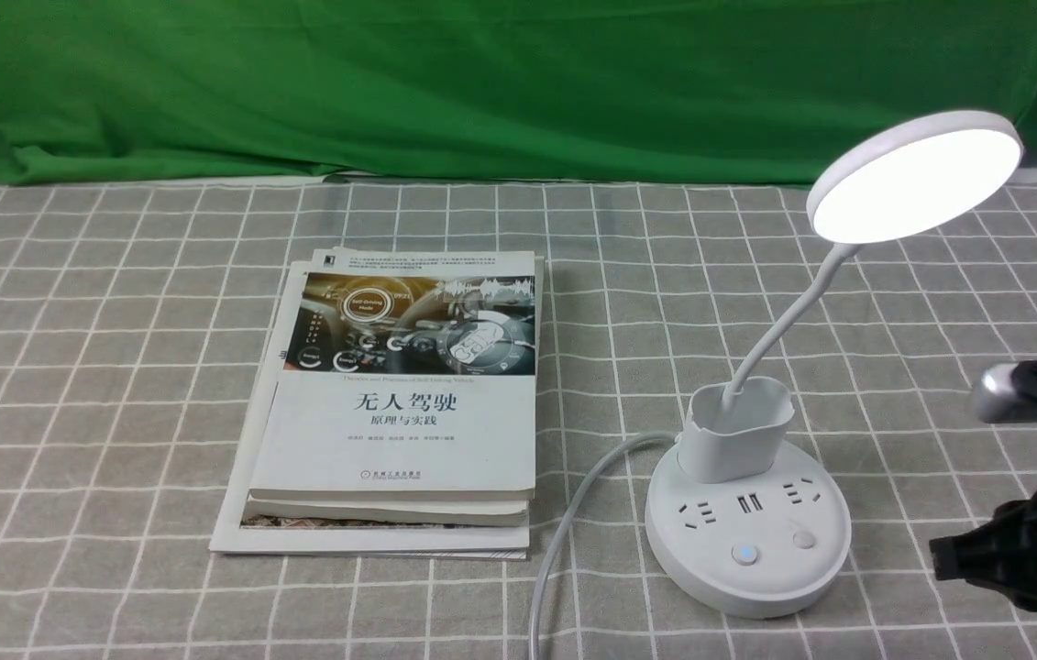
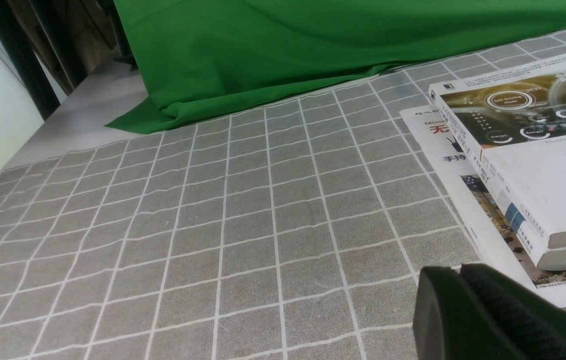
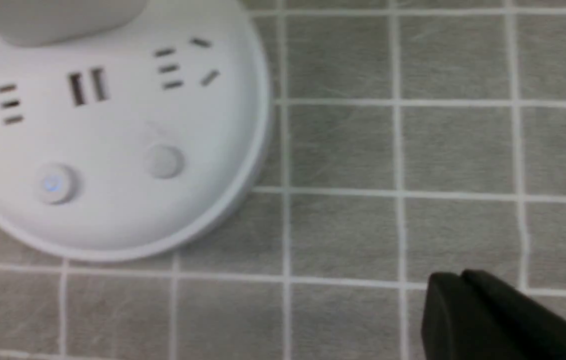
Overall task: Turn off the desk lamp on the grey coffee tablecloth by hand.
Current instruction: 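Press the power button on the lamp base to turn the lamp off with the right gripper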
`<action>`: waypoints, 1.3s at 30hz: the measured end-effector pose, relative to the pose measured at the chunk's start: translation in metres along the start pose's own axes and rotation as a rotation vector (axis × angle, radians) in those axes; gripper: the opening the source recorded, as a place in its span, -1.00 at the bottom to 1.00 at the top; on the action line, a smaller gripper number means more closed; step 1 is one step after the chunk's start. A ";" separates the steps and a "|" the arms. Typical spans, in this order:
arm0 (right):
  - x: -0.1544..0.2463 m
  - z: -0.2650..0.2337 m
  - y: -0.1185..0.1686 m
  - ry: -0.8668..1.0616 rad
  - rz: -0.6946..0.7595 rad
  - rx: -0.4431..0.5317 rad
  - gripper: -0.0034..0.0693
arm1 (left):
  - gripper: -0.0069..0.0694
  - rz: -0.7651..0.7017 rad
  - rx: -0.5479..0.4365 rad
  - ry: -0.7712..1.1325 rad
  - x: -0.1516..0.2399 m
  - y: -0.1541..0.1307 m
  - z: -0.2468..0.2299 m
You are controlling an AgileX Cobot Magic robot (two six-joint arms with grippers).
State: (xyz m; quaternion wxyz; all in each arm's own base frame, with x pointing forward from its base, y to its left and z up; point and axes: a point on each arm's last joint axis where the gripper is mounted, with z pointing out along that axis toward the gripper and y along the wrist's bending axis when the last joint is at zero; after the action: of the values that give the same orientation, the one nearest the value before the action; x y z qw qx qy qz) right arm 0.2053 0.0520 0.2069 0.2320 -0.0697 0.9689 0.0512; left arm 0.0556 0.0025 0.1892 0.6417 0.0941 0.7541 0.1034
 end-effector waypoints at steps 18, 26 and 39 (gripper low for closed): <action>-0.044 0.041 0.058 0.041 -0.192 -0.086 -0.82 | -0.77 0.000 0.000 0.000 0.000 0.000 0.000; -0.041 0.056 0.062 0.066 -0.187 -0.092 -0.81 | -0.77 0.000 0.000 0.000 0.000 0.000 0.000; -0.047 0.064 0.064 0.053 -0.187 -0.095 -0.81 | -0.77 0.000 0.000 0.000 0.000 0.000 0.000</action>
State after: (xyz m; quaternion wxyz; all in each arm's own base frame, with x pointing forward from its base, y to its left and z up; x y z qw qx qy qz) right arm 0.2645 0.1286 0.1761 0.2063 -0.1720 0.9605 0.0731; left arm 0.0556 0.0025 0.1892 0.6417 0.0941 0.7541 0.1034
